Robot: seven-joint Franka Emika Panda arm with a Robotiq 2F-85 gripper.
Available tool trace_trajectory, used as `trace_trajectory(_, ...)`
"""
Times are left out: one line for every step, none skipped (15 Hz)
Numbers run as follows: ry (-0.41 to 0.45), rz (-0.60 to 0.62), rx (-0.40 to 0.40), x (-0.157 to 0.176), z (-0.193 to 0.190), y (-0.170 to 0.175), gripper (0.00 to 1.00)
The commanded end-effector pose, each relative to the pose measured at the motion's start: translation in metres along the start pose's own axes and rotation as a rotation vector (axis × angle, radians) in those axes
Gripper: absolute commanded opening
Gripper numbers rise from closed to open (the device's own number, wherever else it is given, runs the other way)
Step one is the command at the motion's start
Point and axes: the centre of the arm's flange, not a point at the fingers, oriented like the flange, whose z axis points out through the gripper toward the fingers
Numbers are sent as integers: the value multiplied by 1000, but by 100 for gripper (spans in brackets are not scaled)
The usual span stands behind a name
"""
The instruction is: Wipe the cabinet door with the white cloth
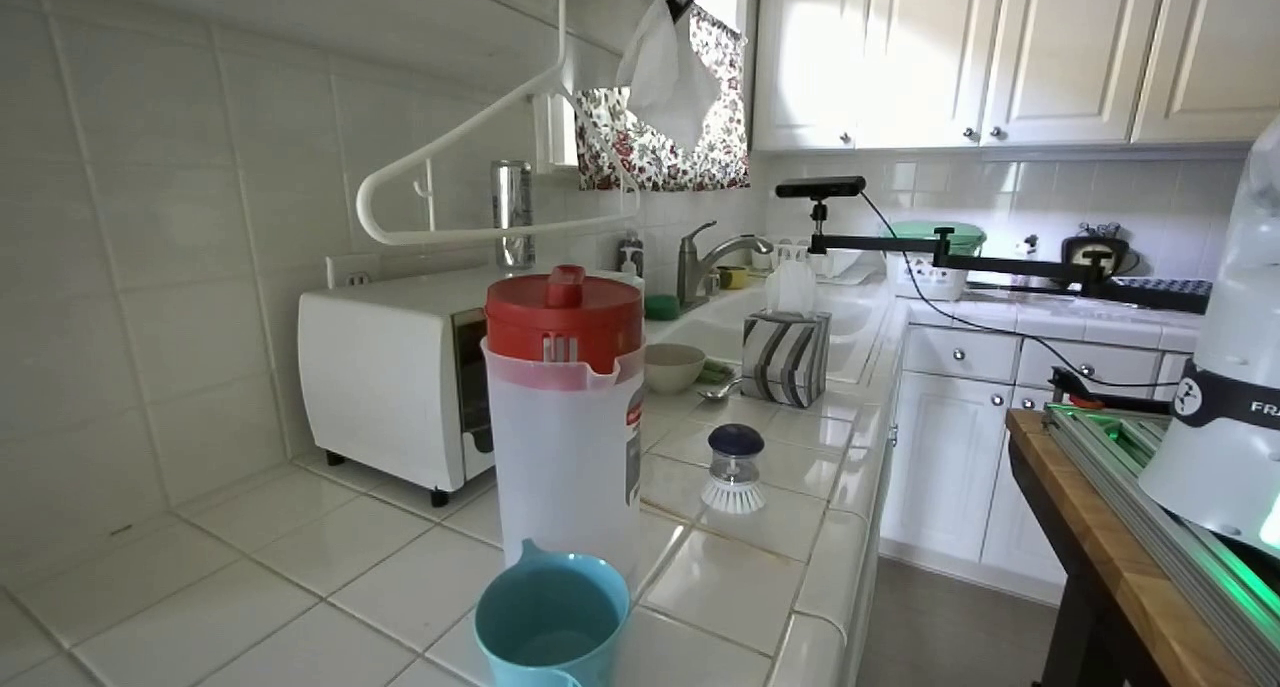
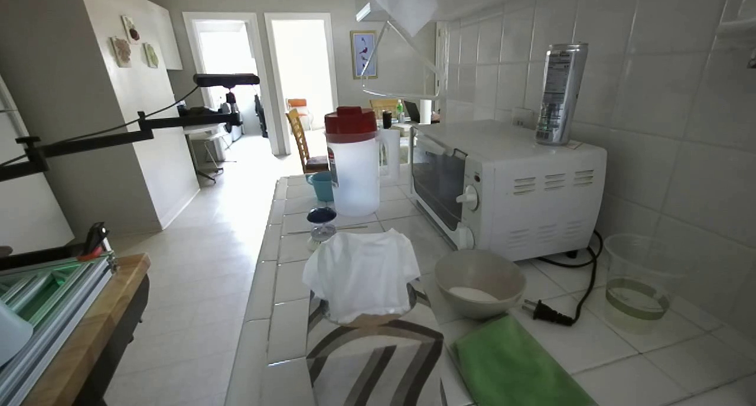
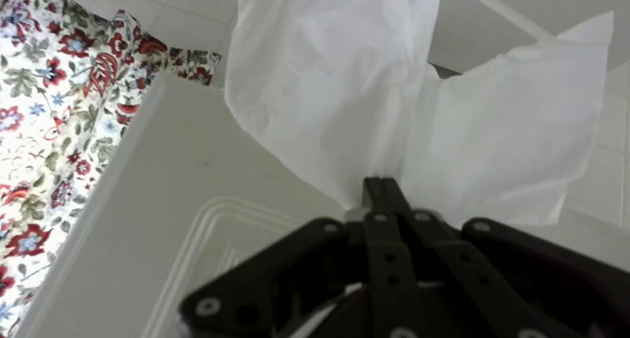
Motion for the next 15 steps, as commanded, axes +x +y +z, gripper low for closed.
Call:
trace_trajectory(-32, 10, 36, -6, -10, 0, 0)
trace_trajectory(-41, 11, 50, -7, -11, -2, 0)
trace_trajectory(-53, 12, 64, -8, -12, -5, 0)
trace_trajectory(-63, 12, 80, -11, -12, -7, 0)
trace_trajectory(-77, 12, 91, -13, -12, -10, 0)
trace_trajectory(-91, 14, 103, -15, -12, -12, 0)
trace_trajectory(-104, 14, 113, -19, -11, -14, 0)
trace_trajectory(-121, 14, 117, -22, -11, -15, 0)
trace_trajectory(-137, 13, 125, -25, -10, -16, 0)
trace_trajectory(-160, 10, 127, -29, -9, -15, 0)
trace_trajectory(-188, 8, 133, -34, -8, -15, 0)
trace_trajectory(-213, 7, 136, -39, -7, -15, 0)
trace_trajectory(-239, 11, 136, -43, -6, -14, 0)
trace_trajectory(-264, 9, 155, -47, -5, -14, 0)
trace_trajectory(-288, 16, 160, -52, -3, -15, 0)
